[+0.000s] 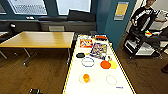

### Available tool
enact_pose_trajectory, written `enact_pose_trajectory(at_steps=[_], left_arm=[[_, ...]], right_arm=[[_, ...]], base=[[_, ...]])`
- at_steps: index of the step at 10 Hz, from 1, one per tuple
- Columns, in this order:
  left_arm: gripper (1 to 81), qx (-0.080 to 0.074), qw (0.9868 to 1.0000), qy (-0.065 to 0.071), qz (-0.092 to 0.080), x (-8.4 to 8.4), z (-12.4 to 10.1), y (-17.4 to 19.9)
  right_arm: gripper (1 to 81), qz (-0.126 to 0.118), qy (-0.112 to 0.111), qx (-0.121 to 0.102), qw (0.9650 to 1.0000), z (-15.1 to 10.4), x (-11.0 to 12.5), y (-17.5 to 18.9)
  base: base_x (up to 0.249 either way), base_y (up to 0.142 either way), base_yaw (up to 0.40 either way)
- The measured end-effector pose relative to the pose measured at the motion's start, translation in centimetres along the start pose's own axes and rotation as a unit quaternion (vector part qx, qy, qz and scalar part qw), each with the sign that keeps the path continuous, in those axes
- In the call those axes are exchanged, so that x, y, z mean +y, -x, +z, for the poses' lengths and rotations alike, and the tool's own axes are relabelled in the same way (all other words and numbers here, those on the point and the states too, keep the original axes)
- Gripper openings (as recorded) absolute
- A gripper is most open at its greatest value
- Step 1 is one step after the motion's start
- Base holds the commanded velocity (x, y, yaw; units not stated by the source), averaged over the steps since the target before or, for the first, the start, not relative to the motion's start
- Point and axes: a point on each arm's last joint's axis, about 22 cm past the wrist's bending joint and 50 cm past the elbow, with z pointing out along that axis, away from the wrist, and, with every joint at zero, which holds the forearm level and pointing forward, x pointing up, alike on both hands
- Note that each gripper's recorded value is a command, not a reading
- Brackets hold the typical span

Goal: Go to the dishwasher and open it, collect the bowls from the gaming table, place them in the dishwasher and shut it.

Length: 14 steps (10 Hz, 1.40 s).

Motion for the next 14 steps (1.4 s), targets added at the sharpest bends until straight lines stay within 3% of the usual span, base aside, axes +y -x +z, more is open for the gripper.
enact_pose_trajectory(at_steps=[1,2,3,4,5,6,7,8,9,10,11,12,14], left_arm=[[81.1,-0.002,1.0000,0.003,0.008,0.7,0.1,-1.7],[81.1,-0.006,0.9999,0.010,-0.001,1.6,0.5,-3.0],[81.1,-0.010,0.9995,0.015,-0.025,2.2,1.0,-4.0],[81.1,-0.014,0.9984,0.009,-0.054,1.7,1.5,-4.6],[81.1,-0.020,0.9973,-0.004,-0.071,0.6,2.1,-5.5],[81.1,-0.017,0.9967,-0.015,-0.078,-0.1,2.6,-7.6],[81.1,-0.009,0.9967,-0.013,-0.080,0.3,3.2,-9.8],[81.1,-0.013,0.9961,-0.017,-0.086,0.3,3.7,-10.6],[81.1,-0.022,0.9947,-0.029,-0.097,-0.5,4.1,-10.8],[81.1,-0.031,0.9940,-0.037,-0.098,-0.8,4.7,-11.4],[81.1,-0.033,0.9943,-0.034,-0.095,-0.1,5.6,-12.8],[81.1,-0.035,0.9954,-0.030,-0.084,1.2,6.5,-14.4],[81.1,-0.054,0.9952,-0.030,-0.076,2.6,8.7,-15.3]], right_arm=[[1.0,0.001,0.000,-0.002,1.0000,0.0,-0.1,0.1],[1.0,0.001,0.000,-0.002,1.0000,0.0,0.0,0.1],[1.0,0.002,0.000,-0.004,1.0000,0.1,-0.1,0.1],[1.0,0.002,0.001,-0.007,1.0000,0.3,0.0,-0.1],[1.0,-0.001,0.000,-0.008,1.0000,0.6,-0.1,-0.6],[1.0,-0.002,-0.001,-0.004,1.0000,0.8,-0.1,-1.1],[1.0,-0.003,0.000,-0.007,1.0000,0.9,-0.1,-1.2],[1.0,-0.003,0.001,-0.019,0.9998,1.0,-0.1,-0.9],[1.0,-0.005,0.002,-0.031,0.9995,1.4,-0.2,-0.9],[1.0,-0.007,0.000,-0.029,0.9995,1.9,-0.5,-1.7],[1.0,-0.008,-0.002,-0.026,0.9996,2.2,-0.6,-2.2],[1.0,-0.007,-0.002,-0.027,0.9996,2.2,-0.7,-2.2],[1.0,-0.007,0.000,-0.033,0.9994,2.3,-0.6,-2.0]], base=[[0.000,0.000,0.000],[0.000,0.000,0.000],[0.000,0.000,0.000],[0.000,0.000,0.000],[0.000,0.000,0.000],[0.000,0.000,0.000],[0.000,0.000,0.000],[0.000,0.000,0.000],[0.000,0.000,0.000],[0.000,0.000,0.000],[0.000,0.000,0.000],[0.000,0.000,0.000],[0.000,0.000,0.000]])
